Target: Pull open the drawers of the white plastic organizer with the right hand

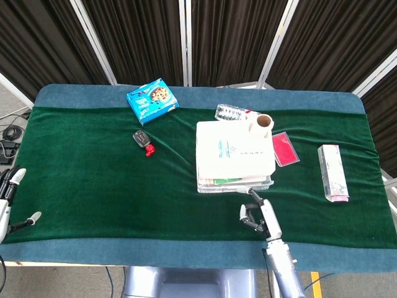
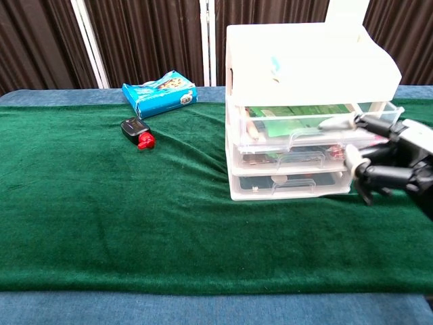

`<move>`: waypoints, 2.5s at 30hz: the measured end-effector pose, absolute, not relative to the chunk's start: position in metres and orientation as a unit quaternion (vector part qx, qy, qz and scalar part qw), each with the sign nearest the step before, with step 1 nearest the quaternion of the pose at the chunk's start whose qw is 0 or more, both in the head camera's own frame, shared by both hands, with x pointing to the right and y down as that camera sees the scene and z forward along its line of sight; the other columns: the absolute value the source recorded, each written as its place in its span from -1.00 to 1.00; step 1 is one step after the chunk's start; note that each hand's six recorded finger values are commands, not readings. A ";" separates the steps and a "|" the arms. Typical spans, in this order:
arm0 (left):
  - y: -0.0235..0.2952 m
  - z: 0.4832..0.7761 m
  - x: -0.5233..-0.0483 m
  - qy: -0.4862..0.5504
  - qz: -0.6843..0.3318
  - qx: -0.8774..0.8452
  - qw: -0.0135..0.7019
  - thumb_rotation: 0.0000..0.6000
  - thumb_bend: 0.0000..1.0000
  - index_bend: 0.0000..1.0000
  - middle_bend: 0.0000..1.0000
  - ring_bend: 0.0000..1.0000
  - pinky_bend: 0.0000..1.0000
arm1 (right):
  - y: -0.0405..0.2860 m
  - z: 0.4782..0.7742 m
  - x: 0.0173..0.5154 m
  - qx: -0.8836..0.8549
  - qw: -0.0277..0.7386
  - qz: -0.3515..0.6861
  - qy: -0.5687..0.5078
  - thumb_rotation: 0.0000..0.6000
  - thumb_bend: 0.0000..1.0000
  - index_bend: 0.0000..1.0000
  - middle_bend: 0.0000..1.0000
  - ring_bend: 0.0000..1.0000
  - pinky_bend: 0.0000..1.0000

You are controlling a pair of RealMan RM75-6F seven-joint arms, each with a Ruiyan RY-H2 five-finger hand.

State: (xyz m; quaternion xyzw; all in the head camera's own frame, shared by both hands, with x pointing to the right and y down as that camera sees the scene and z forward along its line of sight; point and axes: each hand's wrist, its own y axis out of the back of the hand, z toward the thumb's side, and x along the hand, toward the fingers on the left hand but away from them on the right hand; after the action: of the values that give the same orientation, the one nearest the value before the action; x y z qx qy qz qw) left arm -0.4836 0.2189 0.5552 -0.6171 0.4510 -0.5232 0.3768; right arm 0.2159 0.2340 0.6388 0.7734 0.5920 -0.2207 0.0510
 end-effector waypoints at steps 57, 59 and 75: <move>0.221 0.554 -0.478 0.448 -0.517 -0.624 0.378 1.00 -0.84 -1.00 -1.00 -1.00 -1.00 | 0.221 0.611 0.239 0.726 -0.247 -0.380 0.517 1.00 0.19 -0.42 0.79 0.80 0.52; 0.221 0.553 -0.478 0.448 -0.517 -0.624 0.378 1.00 -0.84 -1.00 -1.00 -1.00 -1.00 | 0.220 0.612 0.238 0.727 -0.248 -0.382 0.515 1.00 0.19 -0.42 0.79 0.80 0.52; 0.220 0.552 -0.480 0.451 -0.516 -0.624 0.375 1.00 -0.84 -1.00 -1.00 -1.00 -1.00 | 0.212 0.617 0.219 0.733 -0.258 -0.395 0.490 1.00 0.19 -0.34 0.80 0.81 0.53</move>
State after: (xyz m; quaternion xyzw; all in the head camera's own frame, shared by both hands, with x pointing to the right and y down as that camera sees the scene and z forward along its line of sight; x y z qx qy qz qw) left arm -0.4801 0.2202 0.5522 -0.6242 0.4507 -0.5161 0.3754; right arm 0.2194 0.2124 0.6173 0.7333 0.4898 -0.3949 -0.2576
